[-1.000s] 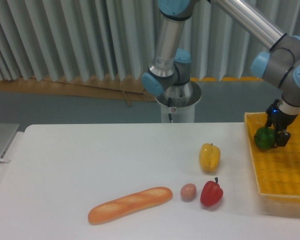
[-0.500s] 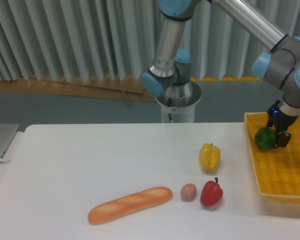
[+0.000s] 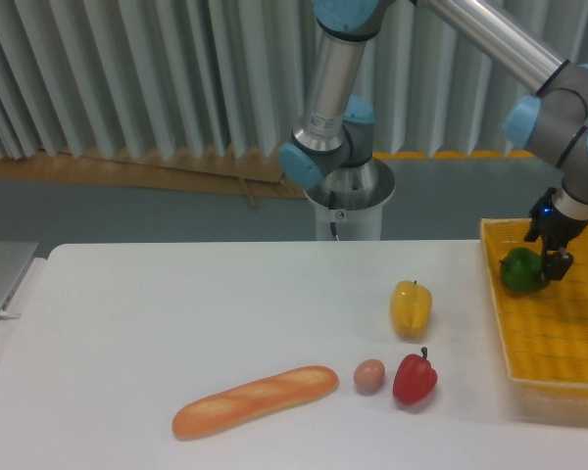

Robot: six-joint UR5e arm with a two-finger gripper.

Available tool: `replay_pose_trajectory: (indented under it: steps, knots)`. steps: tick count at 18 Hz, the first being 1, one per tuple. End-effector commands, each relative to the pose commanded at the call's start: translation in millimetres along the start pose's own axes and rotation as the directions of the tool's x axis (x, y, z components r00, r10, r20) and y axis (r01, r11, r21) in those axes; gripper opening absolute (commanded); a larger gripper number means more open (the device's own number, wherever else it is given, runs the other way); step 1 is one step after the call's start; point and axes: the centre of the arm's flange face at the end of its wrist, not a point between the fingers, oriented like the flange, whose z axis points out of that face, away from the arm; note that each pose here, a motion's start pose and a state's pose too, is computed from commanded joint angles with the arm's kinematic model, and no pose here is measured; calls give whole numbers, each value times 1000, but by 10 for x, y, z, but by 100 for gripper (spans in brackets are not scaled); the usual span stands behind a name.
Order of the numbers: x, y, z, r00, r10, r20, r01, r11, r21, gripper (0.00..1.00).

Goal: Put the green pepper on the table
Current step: 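Hold the green pepper in the closed gripper inside the basket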

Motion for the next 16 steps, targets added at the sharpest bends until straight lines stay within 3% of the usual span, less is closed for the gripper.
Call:
replay_pose_trajectory:
  steps: [16]
  knots:
    - [-81,-52,96,1000,-23,6,23,1000,0,100]
